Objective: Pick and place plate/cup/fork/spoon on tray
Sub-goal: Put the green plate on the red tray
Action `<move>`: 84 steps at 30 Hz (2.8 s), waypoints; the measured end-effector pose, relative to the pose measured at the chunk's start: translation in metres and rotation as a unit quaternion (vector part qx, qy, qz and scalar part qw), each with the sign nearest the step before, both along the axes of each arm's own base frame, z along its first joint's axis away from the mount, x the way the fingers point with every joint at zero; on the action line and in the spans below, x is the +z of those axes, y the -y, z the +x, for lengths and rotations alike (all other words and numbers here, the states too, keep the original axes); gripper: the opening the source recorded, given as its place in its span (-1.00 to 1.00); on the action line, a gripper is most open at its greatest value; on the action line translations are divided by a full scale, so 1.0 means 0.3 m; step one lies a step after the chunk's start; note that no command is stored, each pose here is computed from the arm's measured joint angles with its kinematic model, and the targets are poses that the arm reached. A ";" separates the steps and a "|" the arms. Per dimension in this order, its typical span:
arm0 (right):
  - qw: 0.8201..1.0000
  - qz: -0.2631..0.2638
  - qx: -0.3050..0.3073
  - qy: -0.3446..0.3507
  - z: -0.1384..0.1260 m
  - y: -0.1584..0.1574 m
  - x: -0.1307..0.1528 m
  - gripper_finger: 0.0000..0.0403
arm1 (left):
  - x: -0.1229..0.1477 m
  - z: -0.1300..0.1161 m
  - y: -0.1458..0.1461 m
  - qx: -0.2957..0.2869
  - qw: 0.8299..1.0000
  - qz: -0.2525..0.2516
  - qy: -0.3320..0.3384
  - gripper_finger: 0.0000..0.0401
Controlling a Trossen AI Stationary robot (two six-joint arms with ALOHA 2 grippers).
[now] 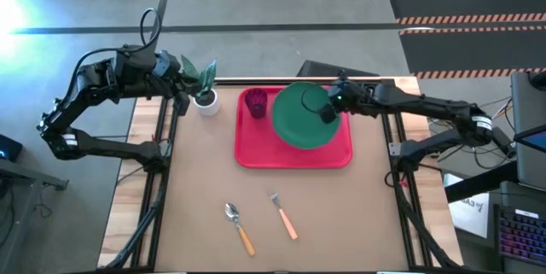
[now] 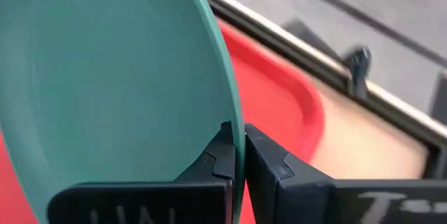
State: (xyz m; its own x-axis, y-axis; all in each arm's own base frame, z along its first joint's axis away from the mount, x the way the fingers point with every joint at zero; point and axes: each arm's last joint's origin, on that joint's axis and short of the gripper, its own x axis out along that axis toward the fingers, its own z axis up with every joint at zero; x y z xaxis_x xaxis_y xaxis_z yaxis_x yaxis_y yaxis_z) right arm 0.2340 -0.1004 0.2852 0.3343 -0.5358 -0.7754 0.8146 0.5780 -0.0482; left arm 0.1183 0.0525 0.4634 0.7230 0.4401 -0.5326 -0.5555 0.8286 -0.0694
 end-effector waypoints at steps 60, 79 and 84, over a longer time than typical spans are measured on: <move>0.992 0.122 -0.030 0.027 0.125 -0.019 -0.501 -0.96 | 0.000 0.000 0.000 0.000 1.000 0.000 -0.001 -0.60; 0.994 0.091 0.010 0.055 0.115 -0.022 -0.412 -0.68 | 0.000 0.000 0.000 0.000 1.000 -0.001 -0.001 -0.60; 0.995 0.093 0.012 0.043 0.118 -0.022 -0.429 -0.68 | 0.000 0.000 0.000 -0.001 1.000 -0.001 0.000 -0.60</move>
